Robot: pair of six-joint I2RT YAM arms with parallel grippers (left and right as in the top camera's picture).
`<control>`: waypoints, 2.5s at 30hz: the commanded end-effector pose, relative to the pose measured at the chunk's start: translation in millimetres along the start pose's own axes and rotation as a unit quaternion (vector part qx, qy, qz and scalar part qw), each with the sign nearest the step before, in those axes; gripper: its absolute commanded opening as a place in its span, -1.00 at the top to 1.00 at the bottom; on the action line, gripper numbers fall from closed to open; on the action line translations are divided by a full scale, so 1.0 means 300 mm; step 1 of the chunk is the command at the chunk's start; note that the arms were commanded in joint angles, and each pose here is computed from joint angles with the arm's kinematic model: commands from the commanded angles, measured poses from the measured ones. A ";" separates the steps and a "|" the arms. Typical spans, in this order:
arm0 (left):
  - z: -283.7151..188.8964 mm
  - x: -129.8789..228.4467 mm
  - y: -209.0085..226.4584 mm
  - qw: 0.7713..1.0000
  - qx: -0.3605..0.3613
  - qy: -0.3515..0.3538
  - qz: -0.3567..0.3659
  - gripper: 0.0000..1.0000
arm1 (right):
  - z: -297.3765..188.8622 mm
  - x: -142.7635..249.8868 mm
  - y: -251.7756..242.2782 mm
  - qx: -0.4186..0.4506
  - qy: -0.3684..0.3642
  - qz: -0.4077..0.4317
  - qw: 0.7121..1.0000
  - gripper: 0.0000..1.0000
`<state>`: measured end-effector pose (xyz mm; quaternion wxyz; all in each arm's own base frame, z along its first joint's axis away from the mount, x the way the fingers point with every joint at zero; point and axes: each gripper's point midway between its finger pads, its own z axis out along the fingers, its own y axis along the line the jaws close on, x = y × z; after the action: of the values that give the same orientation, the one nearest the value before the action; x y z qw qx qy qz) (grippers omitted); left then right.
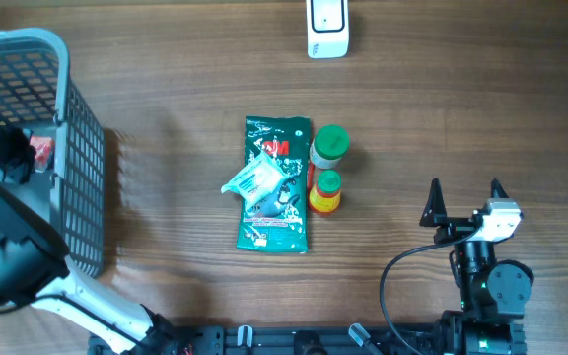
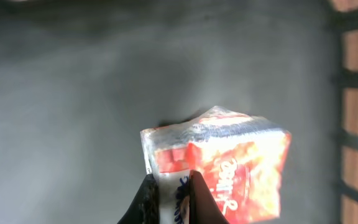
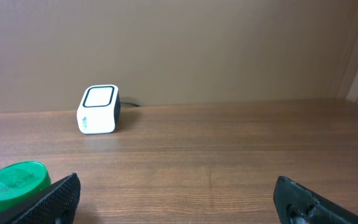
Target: Scan the item barcode
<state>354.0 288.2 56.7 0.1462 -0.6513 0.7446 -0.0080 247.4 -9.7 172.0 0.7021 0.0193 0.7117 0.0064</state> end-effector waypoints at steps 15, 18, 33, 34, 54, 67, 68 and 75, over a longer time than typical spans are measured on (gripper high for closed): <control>-0.909 -0.024 -0.093 0.952 0.219 -0.215 0.023 -0.29 | -0.001 -0.003 -0.001 0.002 -0.003 -0.004 1.000 -0.99; -0.841 -0.044 -0.054 0.962 0.170 -0.214 0.013 -0.75 | -0.001 -0.003 -0.001 0.002 -0.003 -0.005 1.000 -0.99; -0.168 0.037 -0.010 0.999 -0.005 -0.022 0.027 -1.00 | -0.001 -0.003 -0.001 0.002 -0.003 -0.004 1.000 -1.00; -0.131 0.044 -0.003 0.999 -0.013 -0.013 0.027 -1.00 | -0.001 -0.003 -0.001 0.002 -0.003 -0.005 1.000 -0.99; 0.080 0.013 -0.036 0.999 -0.011 -0.016 0.027 -1.00 | -0.001 -0.003 -0.001 0.002 -0.003 -0.004 1.000 -0.99; 0.126 0.048 0.007 0.999 -0.036 0.010 0.031 0.13 | -0.001 -0.003 -0.001 0.002 -0.003 -0.005 1.000 -0.99; 0.117 0.051 0.010 0.999 -0.039 0.012 0.032 0.14 | -0.001 -0.003 -0.001 0.002 -0.003 -0.005 1.000 -0.98; -0.062 -0.011 -0.038 0.999 -0.018 -0.012 0.029 0.17 | -0.001 -0.003 -0.001 0.002 -0.003 -0.005 1.000 -0.99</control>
<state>354.6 279.0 37.5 0.1113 -0.6337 0.7652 0.0223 247.4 -9.7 172.1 0.7023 0.0193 0.7116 0.0064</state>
